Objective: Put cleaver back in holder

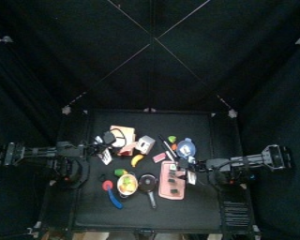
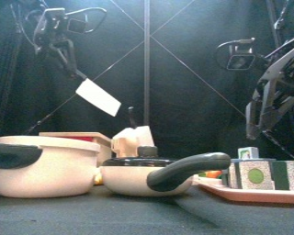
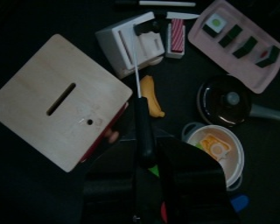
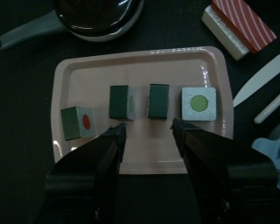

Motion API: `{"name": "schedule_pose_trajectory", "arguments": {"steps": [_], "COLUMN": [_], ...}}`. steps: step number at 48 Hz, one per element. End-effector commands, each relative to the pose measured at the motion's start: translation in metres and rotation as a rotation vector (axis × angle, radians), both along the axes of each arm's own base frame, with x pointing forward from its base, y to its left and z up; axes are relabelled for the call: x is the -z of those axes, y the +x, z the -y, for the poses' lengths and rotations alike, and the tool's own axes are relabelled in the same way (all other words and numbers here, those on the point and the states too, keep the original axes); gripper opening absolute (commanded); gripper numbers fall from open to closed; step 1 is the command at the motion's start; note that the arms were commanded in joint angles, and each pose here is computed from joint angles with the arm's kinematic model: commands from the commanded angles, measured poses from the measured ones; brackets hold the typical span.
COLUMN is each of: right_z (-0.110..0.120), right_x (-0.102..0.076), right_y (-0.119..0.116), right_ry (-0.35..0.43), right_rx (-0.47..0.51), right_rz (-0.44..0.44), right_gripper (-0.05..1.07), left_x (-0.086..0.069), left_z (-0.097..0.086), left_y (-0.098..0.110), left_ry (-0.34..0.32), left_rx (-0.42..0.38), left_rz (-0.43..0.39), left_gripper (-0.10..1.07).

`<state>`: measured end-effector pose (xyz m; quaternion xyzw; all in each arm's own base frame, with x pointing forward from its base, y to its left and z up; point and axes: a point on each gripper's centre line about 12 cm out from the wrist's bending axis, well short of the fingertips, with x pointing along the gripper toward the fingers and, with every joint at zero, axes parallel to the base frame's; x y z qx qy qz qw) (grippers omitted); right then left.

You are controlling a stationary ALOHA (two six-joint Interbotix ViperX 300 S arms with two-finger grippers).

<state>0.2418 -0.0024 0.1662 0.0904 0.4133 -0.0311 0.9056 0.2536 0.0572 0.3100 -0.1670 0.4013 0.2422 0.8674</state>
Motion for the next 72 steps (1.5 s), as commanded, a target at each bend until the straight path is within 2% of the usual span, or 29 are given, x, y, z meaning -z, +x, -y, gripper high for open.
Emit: {"name": "schedule_pose_trajectory", "arguments": {"steps": [1,13,17,28,39,72], "right_z": [0.002,0.004,0.004,0.005,0.004,0.005], "right_x": [-0.009,-0.008,-0.007,-0.003,0.000,-0.001], "right_y": [0.006,0.006,0.005,0.005,0.006,0.007], "right_ry": [-0.005,-0.008,-0.009,-0.009,-0.009,-0.017], "right_rx": [0.003,0.011,0.009,0.013,0.010,0.006], "right_rz": [0.035,0.030,0.026,0.015,0.000,-0.001], "right_gripper": [0.82,0.82,0.82,0.82,0.82,0.82], "left_x": [-0.014,0.001,-0.001,-0.006,-0.001,0.002], "left_z": [-0.003,-0.011,-0.013,-0.012,-0.010,-0.013], "left_y": [0.008,0.025,0.028,0.030,0.035,0.039], "left_ry": [0.000,-0.040,-0.046,-0.054,-0.091,-0.084], "left_rx": [-0.011,-0.052,-0.060,-0.061,-0.062,-0.060], "left_rz": [0.024,-0.077,-0.093,-0.081,-0.090,-0.080], "left_gripper": [0.43,0.43,0.43,0.43,0.43,0.43]}}
